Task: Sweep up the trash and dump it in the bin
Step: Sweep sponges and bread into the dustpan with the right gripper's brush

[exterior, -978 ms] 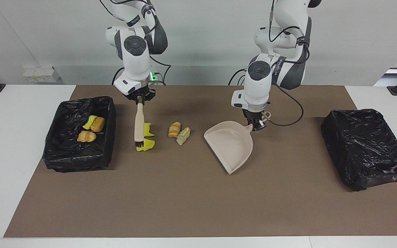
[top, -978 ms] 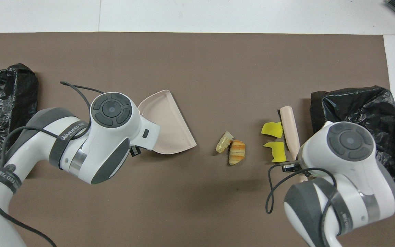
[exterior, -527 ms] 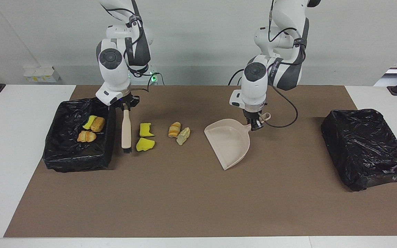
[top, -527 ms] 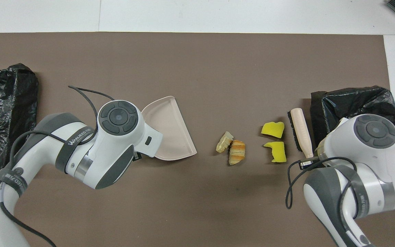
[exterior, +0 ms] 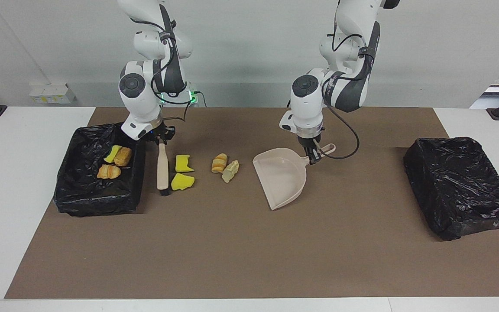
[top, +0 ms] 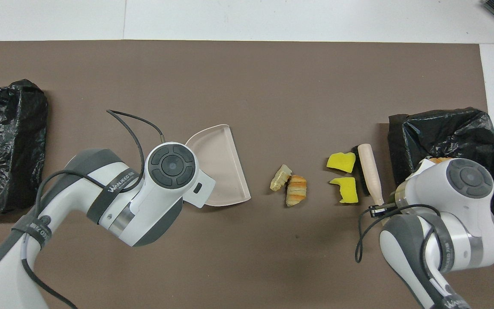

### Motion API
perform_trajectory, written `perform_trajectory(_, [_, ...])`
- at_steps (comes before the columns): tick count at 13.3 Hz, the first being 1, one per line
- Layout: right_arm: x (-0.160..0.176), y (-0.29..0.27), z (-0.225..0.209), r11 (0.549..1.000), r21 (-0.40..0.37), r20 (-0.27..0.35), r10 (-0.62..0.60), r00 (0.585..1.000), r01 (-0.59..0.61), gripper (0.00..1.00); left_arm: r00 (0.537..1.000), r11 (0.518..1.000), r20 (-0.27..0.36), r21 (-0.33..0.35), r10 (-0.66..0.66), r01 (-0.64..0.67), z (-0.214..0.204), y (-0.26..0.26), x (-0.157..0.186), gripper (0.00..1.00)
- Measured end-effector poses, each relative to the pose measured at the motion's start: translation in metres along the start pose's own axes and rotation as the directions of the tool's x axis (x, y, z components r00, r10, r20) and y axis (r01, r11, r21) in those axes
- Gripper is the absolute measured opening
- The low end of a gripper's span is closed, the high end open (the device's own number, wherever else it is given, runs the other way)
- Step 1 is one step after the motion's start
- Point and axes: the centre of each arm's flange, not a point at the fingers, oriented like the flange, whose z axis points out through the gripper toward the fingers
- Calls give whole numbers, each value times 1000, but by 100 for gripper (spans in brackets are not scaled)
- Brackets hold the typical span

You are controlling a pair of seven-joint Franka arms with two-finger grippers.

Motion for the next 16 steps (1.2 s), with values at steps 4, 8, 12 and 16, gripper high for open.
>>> perform_trajectory(4, [0, -36, -1, 1000, 20, -3, -16, 1000, 16, 26, 997, 996, 25, 42, 73, -74, 0, 16, 14, 31])
perform_trajectory(8, [3, -97, 6, 993, 53, -21, 104, 994, -103, 26, 990, 988, 46, 74, 131, -134, 2, 32, 24, 31])
perform_trajectory(12, [9, -177, 7, 973, 105, -14, 209, 978, -206, 26, 990, 988, 45, 74, 130, -134, 4, 31, 24, 31])
perform_trajectory(16, [20, -262, 5, 954, 209, 32, 212, 977, -214, 26, 991, 988, 45, 74, 130, -133, 5, 31, 23, 31])
